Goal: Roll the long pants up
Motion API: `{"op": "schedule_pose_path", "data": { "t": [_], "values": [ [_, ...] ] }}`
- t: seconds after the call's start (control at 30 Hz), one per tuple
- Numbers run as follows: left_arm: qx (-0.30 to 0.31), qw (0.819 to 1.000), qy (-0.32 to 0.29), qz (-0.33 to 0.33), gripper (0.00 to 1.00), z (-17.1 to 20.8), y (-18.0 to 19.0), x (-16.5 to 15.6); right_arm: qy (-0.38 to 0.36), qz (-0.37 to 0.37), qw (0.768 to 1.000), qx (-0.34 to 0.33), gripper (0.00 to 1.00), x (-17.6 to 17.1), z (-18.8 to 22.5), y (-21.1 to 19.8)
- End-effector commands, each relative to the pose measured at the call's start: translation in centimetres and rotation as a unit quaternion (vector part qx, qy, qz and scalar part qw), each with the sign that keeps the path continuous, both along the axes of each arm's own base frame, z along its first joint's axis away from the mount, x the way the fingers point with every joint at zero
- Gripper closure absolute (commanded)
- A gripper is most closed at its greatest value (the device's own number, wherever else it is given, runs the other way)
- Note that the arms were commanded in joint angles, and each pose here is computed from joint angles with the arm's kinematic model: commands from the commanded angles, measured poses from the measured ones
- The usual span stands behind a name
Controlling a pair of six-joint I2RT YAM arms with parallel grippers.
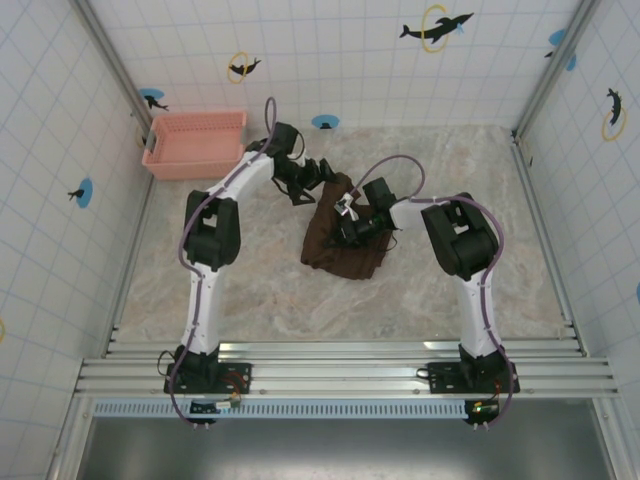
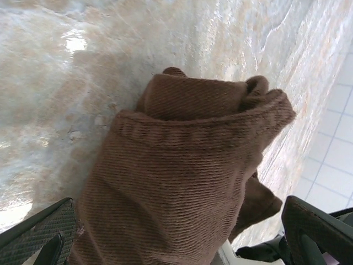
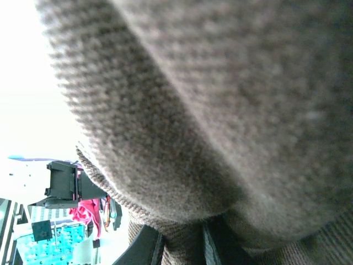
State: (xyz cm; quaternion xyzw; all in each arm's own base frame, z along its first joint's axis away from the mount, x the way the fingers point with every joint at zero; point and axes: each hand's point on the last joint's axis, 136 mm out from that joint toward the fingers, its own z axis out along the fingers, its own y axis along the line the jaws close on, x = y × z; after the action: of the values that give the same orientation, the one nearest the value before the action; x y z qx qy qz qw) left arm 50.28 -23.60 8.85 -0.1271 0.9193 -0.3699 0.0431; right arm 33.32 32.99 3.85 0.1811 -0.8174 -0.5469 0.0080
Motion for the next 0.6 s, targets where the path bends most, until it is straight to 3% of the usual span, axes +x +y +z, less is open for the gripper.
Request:
{"op": "schedule_pose_path", "data": {
  "t": [0.0,0.17,0.27,0.33,0.4,0.47,0.57],
  "values": [
    [0.012,0.999,0.028,-0.03,0.03,-2.1,-0.1,-1.4,0.09,-0.016,0.989,-0.112,0.93,-3.1,-7.0,-2.5],
    [0.015,0.997,0.05,-0.064,0.05,-2.8,-1.0,-3.6,0.089,-0.018,0.99,-0.111,0.93,-3.1,-7.0,-2.5],
    [0.013,0.996,0.059,-0.072,0.15,-3.5,-1.5,-4.6,0.088,-0.018,0.99,-0.108,0.93,-2.9,-7.0,-2.4],
    [0.01,0.995,0.065,-0.076,0.33,-3.9,-1.9,-5.0,0.088,-0.018,0.99,-0.105,0.93,-2.9,-6.9,-2.4],
    [0.011,0.995,0.066,-0.08,0.63,-4.2,-2.3,-5.2,0.085,-0.02,0.991,-0.106,0.93,-2.7,-6.8,-2.4],
    [0.022,0.994,0.069,-0.079,0.98,-4.5,-2.2,-5.4,0.078,-0.02,0.991,-0.102,0.93,-2.4,-6.4,-2.4],
    [0.051,0.994,0.066,-0.076,1.0,-4.6,-1.2,-5.5,0.054,-0.024,0.993,-0.105,0.7,-1.5,-4.8,-2.9]
  ]
}}
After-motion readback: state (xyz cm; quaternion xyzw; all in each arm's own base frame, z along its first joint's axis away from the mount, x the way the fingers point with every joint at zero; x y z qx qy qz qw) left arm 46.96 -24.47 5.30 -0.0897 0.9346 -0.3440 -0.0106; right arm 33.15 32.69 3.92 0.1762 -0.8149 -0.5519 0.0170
